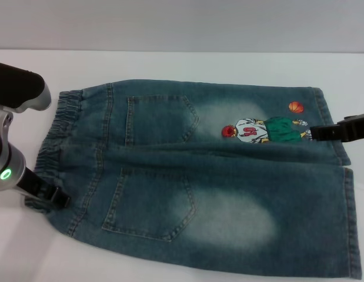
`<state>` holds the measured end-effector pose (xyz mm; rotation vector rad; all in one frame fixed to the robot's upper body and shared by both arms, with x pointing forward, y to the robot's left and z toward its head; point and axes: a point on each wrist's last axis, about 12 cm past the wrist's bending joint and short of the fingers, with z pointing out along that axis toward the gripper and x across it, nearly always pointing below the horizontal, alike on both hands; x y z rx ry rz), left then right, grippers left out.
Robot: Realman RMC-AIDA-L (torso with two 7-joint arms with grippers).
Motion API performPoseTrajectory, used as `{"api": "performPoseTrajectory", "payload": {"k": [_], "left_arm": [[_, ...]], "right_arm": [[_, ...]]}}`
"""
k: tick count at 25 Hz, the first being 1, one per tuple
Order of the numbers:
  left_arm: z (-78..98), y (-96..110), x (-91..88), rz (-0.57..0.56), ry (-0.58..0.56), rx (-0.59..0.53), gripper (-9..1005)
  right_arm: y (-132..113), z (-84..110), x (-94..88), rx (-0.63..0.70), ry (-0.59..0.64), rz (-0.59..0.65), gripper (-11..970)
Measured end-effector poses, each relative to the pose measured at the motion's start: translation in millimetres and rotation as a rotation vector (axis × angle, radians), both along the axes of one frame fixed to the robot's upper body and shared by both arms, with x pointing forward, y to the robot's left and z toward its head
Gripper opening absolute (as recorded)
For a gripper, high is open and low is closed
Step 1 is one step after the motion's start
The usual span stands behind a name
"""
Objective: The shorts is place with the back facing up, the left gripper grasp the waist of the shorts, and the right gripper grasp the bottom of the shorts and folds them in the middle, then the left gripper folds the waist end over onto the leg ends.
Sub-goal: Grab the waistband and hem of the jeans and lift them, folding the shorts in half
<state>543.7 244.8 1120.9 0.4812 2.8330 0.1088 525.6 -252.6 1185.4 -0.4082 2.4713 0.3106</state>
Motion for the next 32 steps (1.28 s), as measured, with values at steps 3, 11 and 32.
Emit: {"api": "performPoseTrajectory", "payload": {"k": [3,11,32], "left_arm": [[3.3,-1.9,-0.9,-0.019,0.002,-0.002,769],[4.6,-3.7,-0.4,-0.032,0.0,-0.004,623],[24.1,-12.5,1.1,-0.064,-0.048,-0.015,397]], "right_arm": [[0.6,0.7,0.6,0.0,-0.001,0.001,732],[1.8,1.9,1.7,-0.001,-0.005,0.005,732],[2.1,5.1,-6.3,-0.016,0.096,0.029,733]]}}
